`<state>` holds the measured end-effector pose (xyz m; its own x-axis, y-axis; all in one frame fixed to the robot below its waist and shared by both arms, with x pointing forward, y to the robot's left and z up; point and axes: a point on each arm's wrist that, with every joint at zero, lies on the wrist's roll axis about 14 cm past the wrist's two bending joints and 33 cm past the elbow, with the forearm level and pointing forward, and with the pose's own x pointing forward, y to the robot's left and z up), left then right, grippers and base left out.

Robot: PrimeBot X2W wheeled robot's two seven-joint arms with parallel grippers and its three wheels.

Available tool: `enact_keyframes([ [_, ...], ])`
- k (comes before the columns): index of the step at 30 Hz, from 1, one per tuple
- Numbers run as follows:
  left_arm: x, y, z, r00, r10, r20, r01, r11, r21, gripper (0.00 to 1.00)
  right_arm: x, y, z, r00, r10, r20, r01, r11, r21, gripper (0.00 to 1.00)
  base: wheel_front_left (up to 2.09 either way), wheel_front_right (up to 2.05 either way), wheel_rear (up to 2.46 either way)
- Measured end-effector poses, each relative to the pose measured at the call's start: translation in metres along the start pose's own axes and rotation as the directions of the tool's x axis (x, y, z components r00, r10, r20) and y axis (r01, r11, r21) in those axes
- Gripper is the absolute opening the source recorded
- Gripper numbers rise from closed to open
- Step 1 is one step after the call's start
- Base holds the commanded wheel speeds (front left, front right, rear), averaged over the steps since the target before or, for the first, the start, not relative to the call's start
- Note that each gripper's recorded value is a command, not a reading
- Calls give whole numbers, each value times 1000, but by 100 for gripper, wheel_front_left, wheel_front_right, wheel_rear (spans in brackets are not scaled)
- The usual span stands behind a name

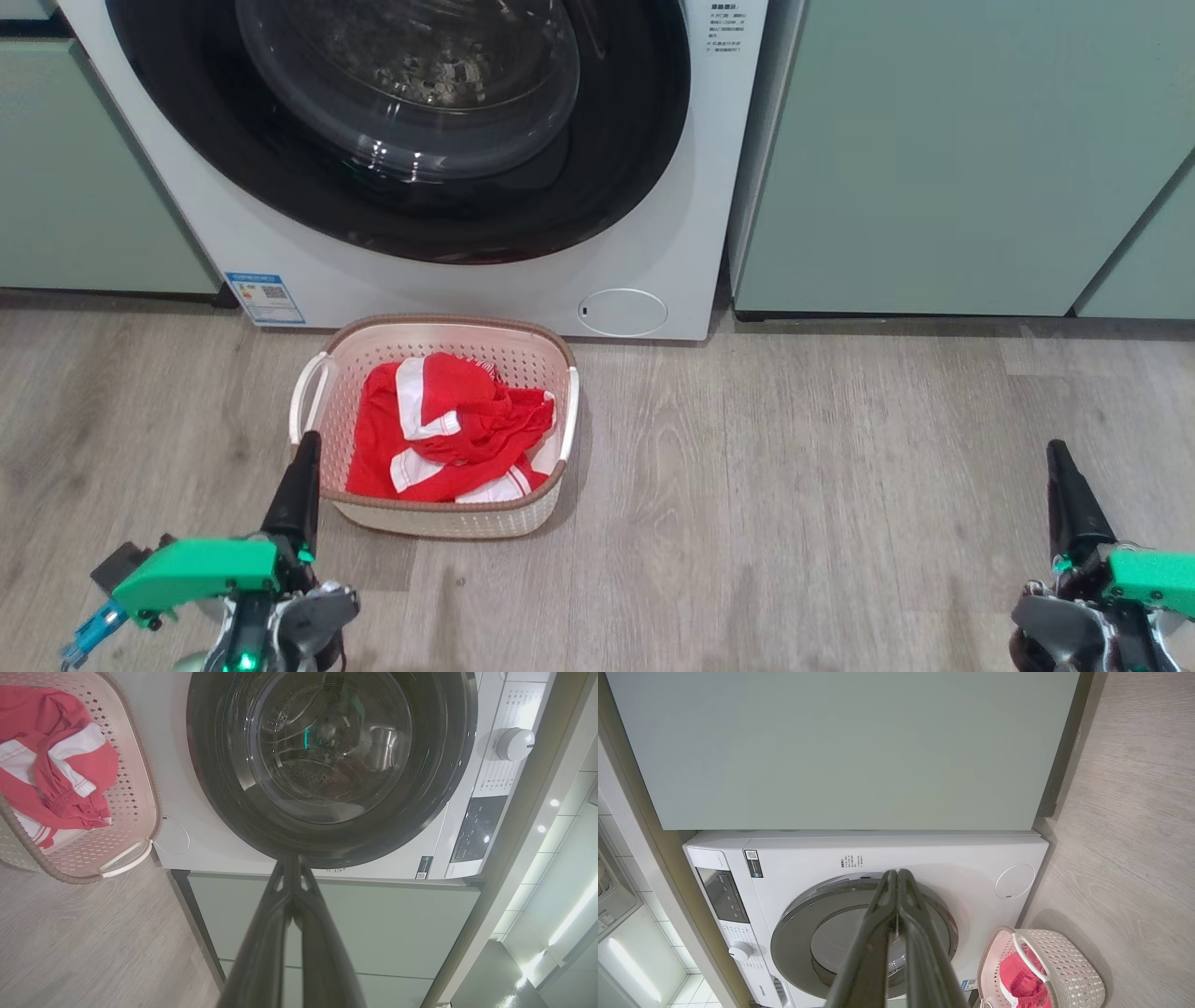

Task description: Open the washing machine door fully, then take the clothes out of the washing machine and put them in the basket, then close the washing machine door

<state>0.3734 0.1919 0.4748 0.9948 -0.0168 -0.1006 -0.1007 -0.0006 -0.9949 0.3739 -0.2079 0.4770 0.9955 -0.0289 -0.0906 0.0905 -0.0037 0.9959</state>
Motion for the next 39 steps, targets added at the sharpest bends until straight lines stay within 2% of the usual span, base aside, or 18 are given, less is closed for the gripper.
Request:
enact_keyframes([
  [39,0,0,0,1000,0,0,0,1000,0,0,0,0,0,1000,0,0,0,1000,0,0,0,0,0],
])
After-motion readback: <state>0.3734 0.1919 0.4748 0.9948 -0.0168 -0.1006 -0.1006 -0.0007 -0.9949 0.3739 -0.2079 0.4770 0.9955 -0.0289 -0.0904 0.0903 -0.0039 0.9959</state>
